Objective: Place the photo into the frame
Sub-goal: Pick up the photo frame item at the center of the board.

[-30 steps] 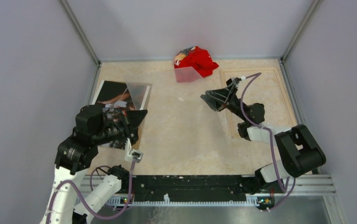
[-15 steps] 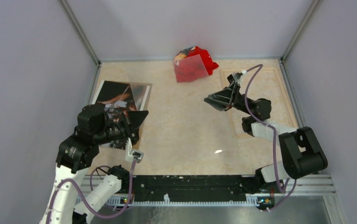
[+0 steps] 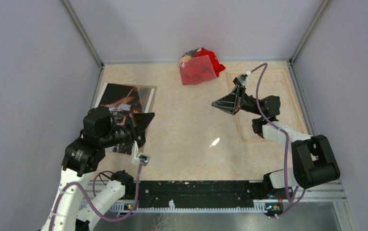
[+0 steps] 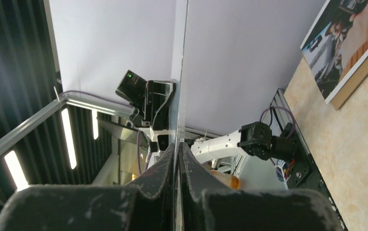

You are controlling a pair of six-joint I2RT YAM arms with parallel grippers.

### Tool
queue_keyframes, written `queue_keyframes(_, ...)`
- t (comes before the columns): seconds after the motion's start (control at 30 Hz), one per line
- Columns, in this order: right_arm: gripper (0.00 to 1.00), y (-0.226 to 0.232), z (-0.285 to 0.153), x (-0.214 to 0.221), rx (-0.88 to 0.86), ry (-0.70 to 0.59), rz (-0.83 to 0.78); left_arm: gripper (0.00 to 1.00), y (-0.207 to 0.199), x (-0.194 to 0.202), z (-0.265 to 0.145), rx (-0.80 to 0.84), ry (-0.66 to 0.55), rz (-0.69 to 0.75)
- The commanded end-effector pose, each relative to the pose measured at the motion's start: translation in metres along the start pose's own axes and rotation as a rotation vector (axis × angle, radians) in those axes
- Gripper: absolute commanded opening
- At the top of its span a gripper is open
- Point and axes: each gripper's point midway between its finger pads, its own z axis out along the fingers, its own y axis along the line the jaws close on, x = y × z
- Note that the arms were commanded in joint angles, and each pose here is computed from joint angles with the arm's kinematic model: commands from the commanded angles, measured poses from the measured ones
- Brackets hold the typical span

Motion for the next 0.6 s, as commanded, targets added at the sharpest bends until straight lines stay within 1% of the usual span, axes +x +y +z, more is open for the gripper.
queue_keyframes(0.0,0.03,0.028,0.002,-0.006,-0.021,0.012,-0.132,0.06,0.038,-0.007,0.002,-0.059,0.031,0.743)
queue_keyframes(0.03,0.02,0.030,0.003,-0.008,-0.016,0.010,-0.142,0.12,0.037,-0.006,0.004,-0.063,0.035,0.746)
queue_keyframes(0.13,0.00,0.037,0.006,-0.015,-0.002,-0.001,-0.183,0.49,0.028,0.002,0.013,-0.058,0.045,0.695)
queue_keyframes(0.2,0.00,0.043,0.006,-0.021,0.008,-0.023,-0.216,0.69,0.014,0.013,0.019,-0.015,0.065,0.640)
queue_keyframes(0.23,0.00,0.045,0.006,-0.026,0.015,-0.040,-0.229,0.88,0.007,0.018,0.023,0.004,0.074,0.599)
queue_keyframes(0.27,0.00,0.047,0.005,-0.031,0.024,-0.059,-0.246,0.98,0.000,0.024,0.026,0.015,0.090,0.548)
queue_keyframes(0.4,0.00,0.056,0.001,-0.056,0.081,-0.122,-0.322,0.99,-0.036,0.050,0.039,0.103,0.154,0.326)
queue_keyframes(0.5,0.00,0.061,-0.005,-0.078,0.170,-0.185,-0.417,0.99,-0.066,0.065,0.049,0.151,0.188,0.070)
queue_keyframes(0.57,0.00,0.061,-0.009,-0.090,0.282,-0.218,-0.498,0.99,-0.090,0.073,0.057,0.197,0.214,-0.115)
